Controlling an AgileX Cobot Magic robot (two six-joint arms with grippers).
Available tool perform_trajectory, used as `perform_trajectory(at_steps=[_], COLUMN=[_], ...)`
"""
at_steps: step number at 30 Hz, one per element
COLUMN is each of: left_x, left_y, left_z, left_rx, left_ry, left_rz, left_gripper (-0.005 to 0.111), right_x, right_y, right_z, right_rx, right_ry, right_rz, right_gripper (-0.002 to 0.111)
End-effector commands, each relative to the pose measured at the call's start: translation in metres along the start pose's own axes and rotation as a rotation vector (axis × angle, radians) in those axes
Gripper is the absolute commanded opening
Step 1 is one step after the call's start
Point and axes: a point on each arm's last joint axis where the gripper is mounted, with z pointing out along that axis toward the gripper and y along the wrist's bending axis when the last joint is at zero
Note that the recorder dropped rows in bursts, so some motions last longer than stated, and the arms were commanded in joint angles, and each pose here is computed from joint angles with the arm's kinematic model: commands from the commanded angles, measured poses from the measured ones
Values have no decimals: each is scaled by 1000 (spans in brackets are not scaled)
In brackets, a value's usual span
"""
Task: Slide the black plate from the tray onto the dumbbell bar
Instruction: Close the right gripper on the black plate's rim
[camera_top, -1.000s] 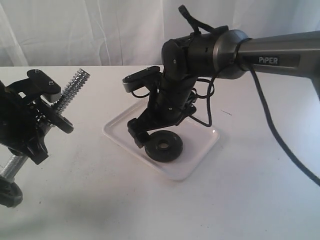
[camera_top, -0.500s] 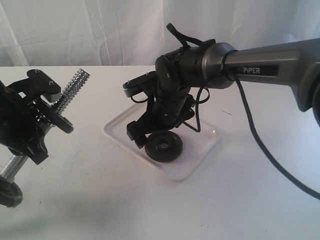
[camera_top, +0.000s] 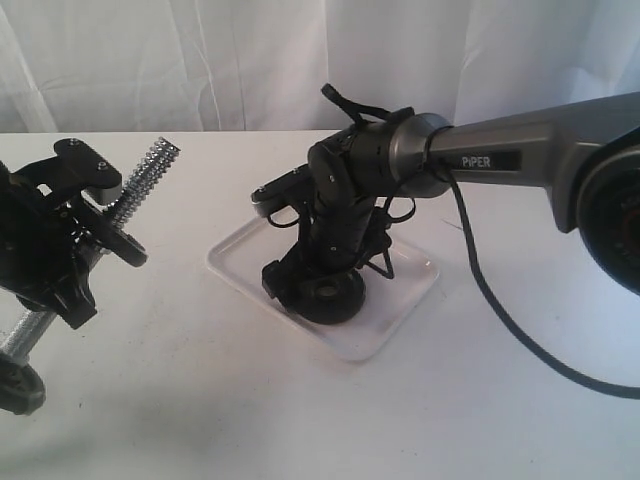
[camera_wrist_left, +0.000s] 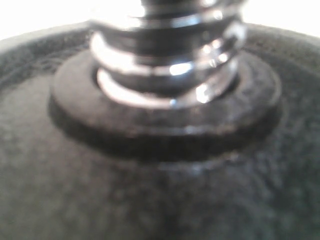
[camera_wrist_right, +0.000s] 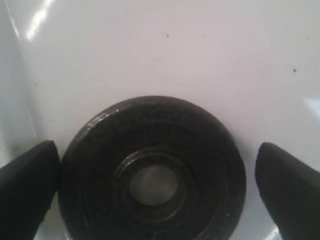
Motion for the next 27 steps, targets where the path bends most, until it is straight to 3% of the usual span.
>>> perform_trajectory(at_steps=[1, 11, 21, 24, 27], left_x=[-6, -6, -6, -6, -6], left_y=[3, 4, 4, 4, 4], left_z=[-26, -26, -26, -26, -26], left_rx=[-59, -72, -71, -71, -71], left_ry=[-107, -103, -103, -103, -103], left_rz=[-3, 1, -10, -10, -10], left_gripper=[0, 0, 0, 0, 0], right_x=[2, 8, 13, 16, 17], right_y=[1, -1, 0, 0, 0], right_z=[6, 5, 5, 4, 4], right_rx=[4, 25, 23, 23, 24], right_ry=[16, 87, 143, 170, 183], right_rz=[0, -20, 30, 29, 29], right_gripper=[102, 97, 64, 66, 76])
